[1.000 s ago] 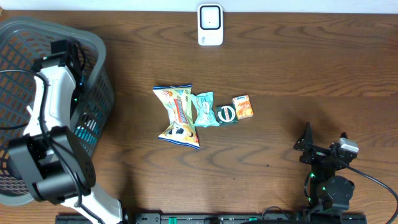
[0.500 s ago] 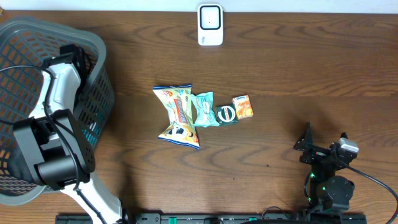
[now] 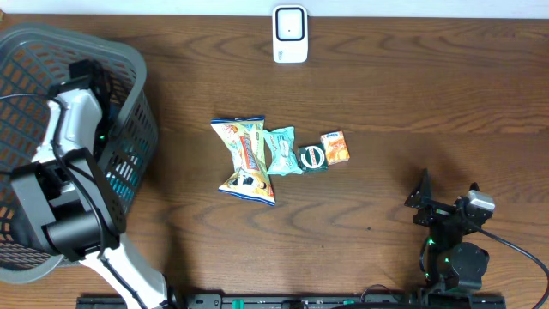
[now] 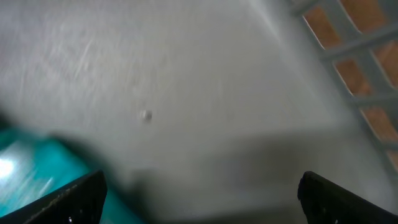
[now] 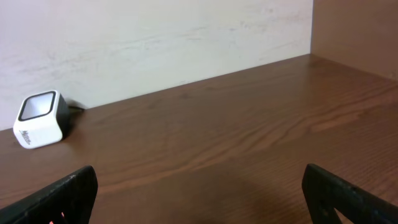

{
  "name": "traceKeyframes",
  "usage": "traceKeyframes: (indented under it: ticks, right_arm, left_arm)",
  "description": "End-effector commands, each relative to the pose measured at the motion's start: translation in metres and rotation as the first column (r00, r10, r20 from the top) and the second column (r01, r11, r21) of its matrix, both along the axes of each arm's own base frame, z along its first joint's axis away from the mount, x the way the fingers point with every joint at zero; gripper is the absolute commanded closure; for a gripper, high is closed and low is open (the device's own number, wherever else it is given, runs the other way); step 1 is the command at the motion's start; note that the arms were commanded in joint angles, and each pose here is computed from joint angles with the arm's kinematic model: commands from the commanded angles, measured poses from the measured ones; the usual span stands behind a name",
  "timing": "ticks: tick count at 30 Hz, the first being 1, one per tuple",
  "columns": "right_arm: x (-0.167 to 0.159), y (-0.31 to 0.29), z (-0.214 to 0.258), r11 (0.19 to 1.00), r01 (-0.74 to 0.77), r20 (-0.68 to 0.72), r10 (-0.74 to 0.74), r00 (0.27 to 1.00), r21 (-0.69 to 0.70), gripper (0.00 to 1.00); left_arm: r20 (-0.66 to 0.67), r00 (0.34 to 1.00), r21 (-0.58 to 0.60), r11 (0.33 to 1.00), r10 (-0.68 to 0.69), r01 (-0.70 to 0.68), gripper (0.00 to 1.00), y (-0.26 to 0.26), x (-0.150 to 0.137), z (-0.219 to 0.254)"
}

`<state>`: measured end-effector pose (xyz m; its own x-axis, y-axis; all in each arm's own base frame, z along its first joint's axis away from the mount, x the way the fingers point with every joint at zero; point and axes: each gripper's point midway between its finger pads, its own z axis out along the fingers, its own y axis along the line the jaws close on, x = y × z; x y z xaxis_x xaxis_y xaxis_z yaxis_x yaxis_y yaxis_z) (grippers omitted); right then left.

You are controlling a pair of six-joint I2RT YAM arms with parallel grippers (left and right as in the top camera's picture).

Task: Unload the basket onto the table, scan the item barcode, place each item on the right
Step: 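Reach the left gripper into the basket and grasp the blue Listerine bottle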

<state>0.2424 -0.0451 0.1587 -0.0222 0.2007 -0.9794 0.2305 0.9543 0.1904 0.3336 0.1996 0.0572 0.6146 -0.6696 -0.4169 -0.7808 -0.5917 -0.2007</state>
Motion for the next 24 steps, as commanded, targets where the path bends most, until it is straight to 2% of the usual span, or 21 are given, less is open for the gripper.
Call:
traceKeyframes:
  ticks: [1, 6, 14, 24]
  right_arm:
    - [0.0, 0.001, 0.0, 1.0, -0.002, 0.0, 0.002, 1.0, 0.004, 0.01]
    - [0.0, 0.001, 0.0, 1.0, -0.002, 0.0, 0.002, 1.0, 0.004, 0.01]
    - [0.0, 0.001, 0.0, 1.0, -0.002, 0.001, 0.002, 1.0, 0.004, 0.01]
    - [0.0, 0.001, 0.0, 1.0, -0.002, 0.001, 0.002, 1.0, 0.004, 0.01]
  left_arm:
    - [-0.055, 0.996, -0.058, 0.996, -0.065, 0.062, 0.02, 0.009, -0.012, -0.007]
    - [0.074, 0.996, -0.189, 0.98, -0.042, 0.055, 0.02, -0.002, -0.005, 0.004]
    - [0.232, 0.971, -0.283, 0.952, -0.05, 0.117, 0.02, -0.027, 0.012, 0.033]
    - [0.207, 0.978, -0.412, 0.904, -0.031, 0.116, 0.02, -0.056, 0.008, 0.011]
